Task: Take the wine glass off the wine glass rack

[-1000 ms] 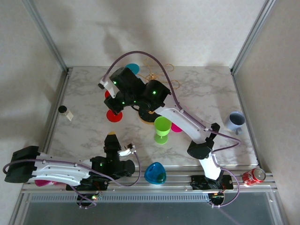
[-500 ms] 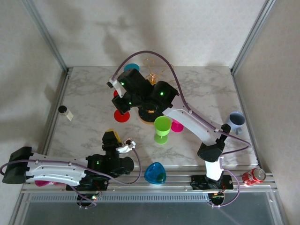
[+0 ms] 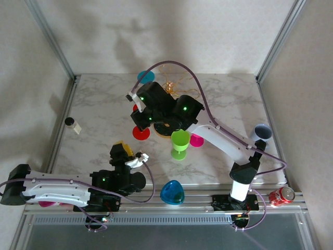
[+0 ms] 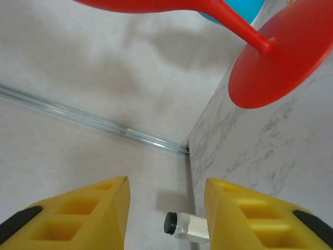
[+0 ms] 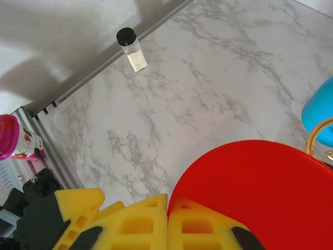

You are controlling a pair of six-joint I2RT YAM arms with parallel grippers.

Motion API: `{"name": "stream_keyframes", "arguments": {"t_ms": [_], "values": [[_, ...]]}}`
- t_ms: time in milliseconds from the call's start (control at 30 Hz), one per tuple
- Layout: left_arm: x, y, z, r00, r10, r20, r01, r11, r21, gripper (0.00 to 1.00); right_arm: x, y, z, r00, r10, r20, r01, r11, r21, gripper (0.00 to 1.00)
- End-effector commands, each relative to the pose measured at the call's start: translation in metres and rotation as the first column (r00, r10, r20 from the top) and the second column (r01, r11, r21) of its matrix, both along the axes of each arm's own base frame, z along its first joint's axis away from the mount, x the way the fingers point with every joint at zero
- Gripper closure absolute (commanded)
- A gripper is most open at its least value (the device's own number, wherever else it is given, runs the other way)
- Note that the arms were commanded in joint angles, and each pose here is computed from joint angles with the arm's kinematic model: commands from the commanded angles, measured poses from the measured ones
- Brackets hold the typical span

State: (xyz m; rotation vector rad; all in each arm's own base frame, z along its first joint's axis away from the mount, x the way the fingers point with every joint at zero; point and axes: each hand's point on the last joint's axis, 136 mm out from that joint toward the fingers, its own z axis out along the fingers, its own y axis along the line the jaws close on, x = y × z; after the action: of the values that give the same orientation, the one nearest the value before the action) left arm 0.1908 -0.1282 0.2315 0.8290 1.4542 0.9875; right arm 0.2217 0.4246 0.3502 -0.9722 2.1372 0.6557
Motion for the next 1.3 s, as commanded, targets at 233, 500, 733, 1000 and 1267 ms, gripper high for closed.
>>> {"name": "stream_keyframes", "arguments": {"t_ms": [233, 500, 733, 1000, 1267], "values": [[0.001, 0.020, 0.053, 0.991, 0.102, 0.089, -0.072, 0.954, -0.290, 0.55, -0.003, -0.018, 0.018, 0.997, -0.070, -0.010, 0.071, 0.992, 0.101, 1.00], [0.011, 0.024, 0.075, 0.991, 0.120, 0.060, -0.070, 0.840, -0.539, 0.57, -0.007, -0.022, 0.011, 0.996, -0.081, -0.037, 0.085, 0.989, 0.118, 1.00], [0.014, 0.035, 0.092, 0.992, 0.119, 0.037, -0.052, 0.665, -0.745, 0.54, -0.010, -0.018, 0.005, 0.996, -0.068, -0.055, 0.074, 0.990, 0.117, 1.00], [0.035, 0.046, 0.112, 0.990, 0.143, -0.018, -0.091, 0.523, -0.847, 0.53, -0.013, -0.017, -0.011, 0.995, -0.084, -0.060, 0.088, 0.993, 0.077, 1.00], [0.062, 0.046, 0.113, 0.987, 0.136, -0.090, -0.138, 0.400, -0.906, 0.51, -0.022, -0.019, -0.028, 0.994, -0.099, -0.046, 0.101, 0.995, 0.026, 1.00]]}}
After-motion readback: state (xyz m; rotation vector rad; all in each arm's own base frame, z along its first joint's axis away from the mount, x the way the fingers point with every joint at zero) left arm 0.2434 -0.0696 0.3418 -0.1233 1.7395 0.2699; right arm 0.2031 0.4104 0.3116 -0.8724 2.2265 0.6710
